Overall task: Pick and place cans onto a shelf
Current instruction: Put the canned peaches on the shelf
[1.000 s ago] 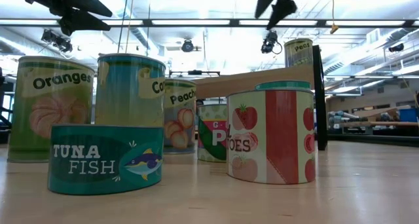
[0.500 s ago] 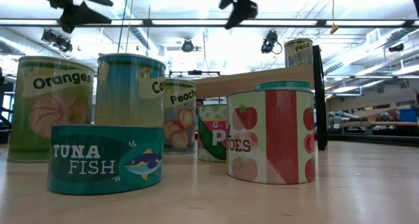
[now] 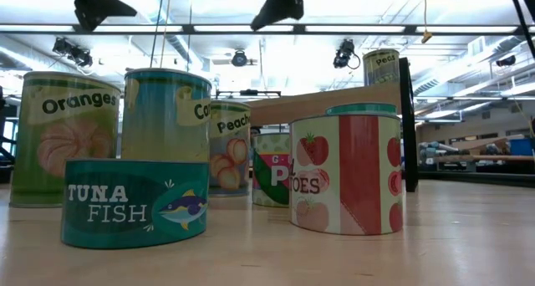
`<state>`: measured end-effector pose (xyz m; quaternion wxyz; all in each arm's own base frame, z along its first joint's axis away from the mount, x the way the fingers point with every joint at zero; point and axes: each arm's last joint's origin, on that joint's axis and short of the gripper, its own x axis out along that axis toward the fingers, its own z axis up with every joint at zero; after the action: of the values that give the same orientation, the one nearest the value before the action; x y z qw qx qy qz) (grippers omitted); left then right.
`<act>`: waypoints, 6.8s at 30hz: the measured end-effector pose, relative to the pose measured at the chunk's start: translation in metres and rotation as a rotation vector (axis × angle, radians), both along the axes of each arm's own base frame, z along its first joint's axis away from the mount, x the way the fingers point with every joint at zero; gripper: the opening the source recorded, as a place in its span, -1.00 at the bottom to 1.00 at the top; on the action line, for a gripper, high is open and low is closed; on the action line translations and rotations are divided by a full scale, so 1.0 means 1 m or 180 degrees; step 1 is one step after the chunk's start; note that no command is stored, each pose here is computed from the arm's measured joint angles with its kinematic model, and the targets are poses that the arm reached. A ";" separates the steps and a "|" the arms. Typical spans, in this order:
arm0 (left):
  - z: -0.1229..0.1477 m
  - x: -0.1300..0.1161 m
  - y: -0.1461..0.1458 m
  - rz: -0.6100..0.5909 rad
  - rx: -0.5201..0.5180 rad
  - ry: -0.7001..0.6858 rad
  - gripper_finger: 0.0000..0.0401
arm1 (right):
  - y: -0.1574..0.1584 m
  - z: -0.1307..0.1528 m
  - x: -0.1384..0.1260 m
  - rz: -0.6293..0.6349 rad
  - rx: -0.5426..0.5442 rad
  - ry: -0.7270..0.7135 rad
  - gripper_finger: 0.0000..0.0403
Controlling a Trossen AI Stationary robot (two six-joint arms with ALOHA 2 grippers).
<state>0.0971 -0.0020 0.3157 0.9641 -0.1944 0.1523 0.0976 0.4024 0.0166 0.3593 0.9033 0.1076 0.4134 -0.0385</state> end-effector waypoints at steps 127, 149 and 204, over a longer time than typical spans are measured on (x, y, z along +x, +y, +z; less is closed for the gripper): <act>-0.028 -0.045 0.008 0.0583 -0.0197 -0.0693 0.23 | 0.025 -0.145 0.083 0.1531 -0.0790 0.0254 0.95; -0.028 -0.045 0.008 0.0583 -0.0199 -0.0697 0.23 | 0.016 -0.158 0.078 0.1433 -0.0726 0.0416 0.57; -0.028 -0.045 0.008 0.0582 -0.0194 -0.0694 0.23 | -0.103 0.050 -0.037 -0.1428 -0.0458 0.0683 0.59</act>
<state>0.0523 0.0063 0.2880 0.9557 -0.2461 0.0312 0.1586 0.3658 -0.0865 0.4088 0.8285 0.1274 0.4689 -0.2784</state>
